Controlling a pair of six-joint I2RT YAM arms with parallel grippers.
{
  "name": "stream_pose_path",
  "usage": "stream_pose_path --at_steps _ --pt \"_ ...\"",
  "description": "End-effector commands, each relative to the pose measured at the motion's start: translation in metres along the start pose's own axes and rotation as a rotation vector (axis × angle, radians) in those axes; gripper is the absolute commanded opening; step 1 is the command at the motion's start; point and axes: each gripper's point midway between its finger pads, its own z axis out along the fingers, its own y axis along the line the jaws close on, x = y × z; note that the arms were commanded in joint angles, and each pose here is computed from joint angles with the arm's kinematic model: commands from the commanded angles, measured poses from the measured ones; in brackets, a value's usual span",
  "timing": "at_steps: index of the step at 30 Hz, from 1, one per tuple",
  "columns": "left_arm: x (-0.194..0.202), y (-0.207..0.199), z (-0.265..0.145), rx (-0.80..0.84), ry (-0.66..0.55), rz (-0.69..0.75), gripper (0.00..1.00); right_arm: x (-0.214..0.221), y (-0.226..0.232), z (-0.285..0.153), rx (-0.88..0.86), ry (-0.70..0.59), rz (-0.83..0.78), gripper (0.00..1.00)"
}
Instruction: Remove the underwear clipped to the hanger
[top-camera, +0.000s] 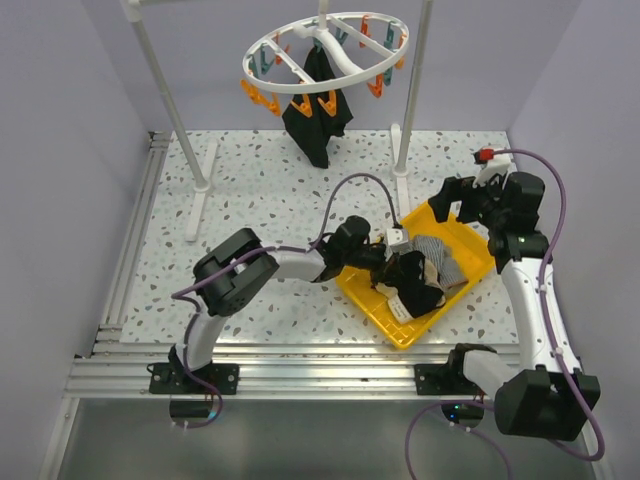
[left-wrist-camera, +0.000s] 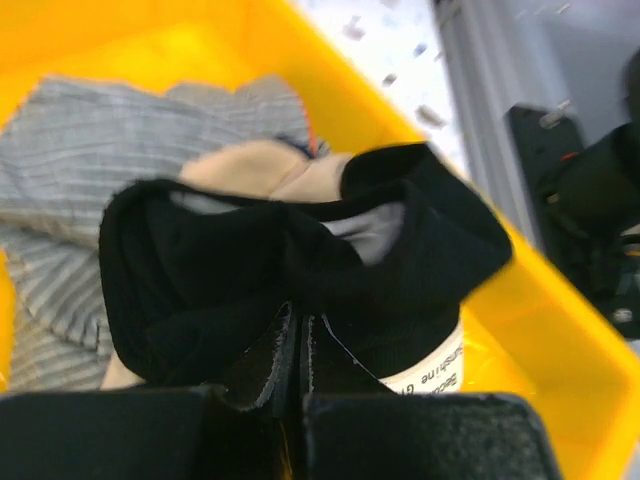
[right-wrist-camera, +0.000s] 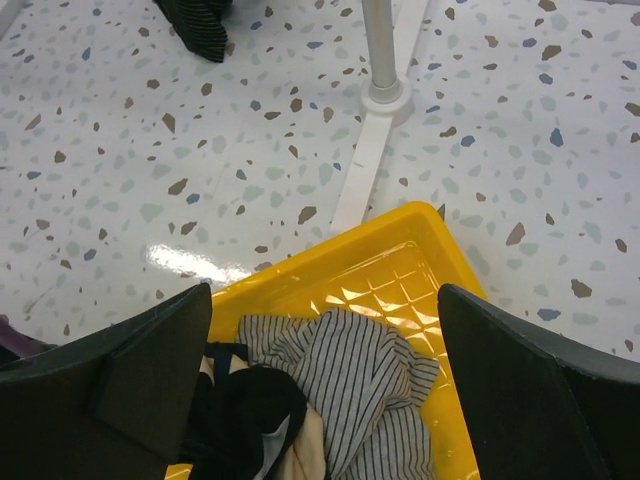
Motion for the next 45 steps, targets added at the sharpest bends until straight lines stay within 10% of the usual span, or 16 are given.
stream_pose_path --at_steps 1,7,12,23,33,45 --pt "0.040 0.026 0.008 -0.131 0.157 0.038 0.00 -0.025 0.003 -0.011 0.003 -0.075 -0.013 0.99" --pt "0.035 0.028 0.006 -0.174 0.143 0.087 0.06 -0.026 0.017 -0.013 -0.080 -0.075 -0.044 0.99" --pt "-0.057 0.006 -0.014 -0.201 -0.092 0.179 0.58 -0.041 0.044 -0.025 -0.229 -0.133 -0.181 0.99" --pt "-0.124 -0.037 -0.069 -0.220 -0.255 0.293 1.00 -0.085 0.102 -0.043 -0.601 -0.263 -0.392 0.99" --pt "-0.091 -0.034 -0.105 -0.355 -0.203 0.256 1.00 -0.118 0.130 -0.038 -0.678 -0.329 -0.536 0.99" --pt "-0.049 0.008 -0.259 -0.978 -0.230 -0.091 1.00 -0.207 0.222 -0.032 -0.675 -0.618 -1.056 0.99"
